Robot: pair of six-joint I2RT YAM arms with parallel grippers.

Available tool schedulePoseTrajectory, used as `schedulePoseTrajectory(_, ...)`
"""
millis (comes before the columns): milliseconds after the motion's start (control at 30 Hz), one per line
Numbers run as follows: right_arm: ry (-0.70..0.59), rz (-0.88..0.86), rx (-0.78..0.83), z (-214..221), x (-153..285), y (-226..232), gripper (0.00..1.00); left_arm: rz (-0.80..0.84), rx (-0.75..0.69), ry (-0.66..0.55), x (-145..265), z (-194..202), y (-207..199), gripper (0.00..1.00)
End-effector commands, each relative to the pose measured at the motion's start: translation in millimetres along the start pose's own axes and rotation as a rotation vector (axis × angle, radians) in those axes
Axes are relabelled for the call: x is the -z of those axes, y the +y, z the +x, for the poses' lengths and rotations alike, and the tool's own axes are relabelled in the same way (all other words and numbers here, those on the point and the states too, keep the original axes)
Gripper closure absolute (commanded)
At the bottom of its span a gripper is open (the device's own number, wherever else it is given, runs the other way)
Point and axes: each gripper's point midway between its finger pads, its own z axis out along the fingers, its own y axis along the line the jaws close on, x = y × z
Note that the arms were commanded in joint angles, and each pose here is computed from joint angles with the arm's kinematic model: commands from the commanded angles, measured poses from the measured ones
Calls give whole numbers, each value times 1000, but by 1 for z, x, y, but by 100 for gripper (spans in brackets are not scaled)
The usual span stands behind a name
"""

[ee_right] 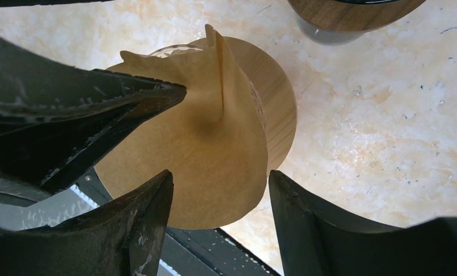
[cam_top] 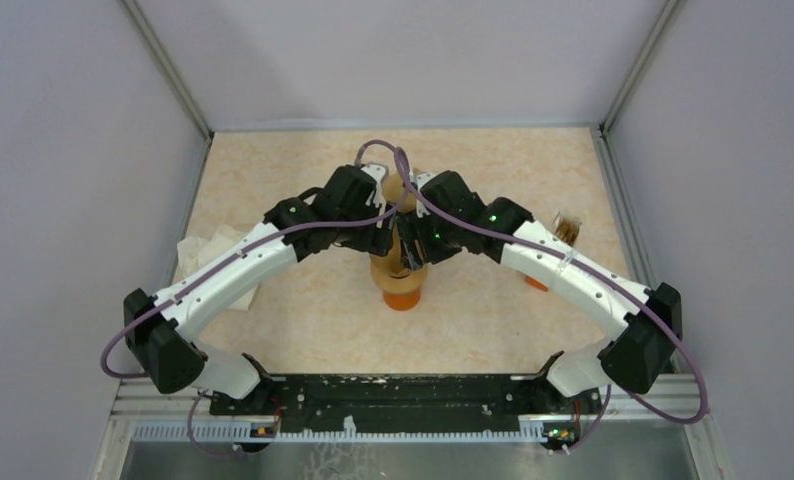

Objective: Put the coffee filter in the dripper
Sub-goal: Place the coffee filter in the coffee dripper.

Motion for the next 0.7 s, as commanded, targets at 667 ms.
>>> schedulePoseTrajectory(667,37,10,14,13,-16,-9,36,-51,-5,7,-8,-3,9,22)
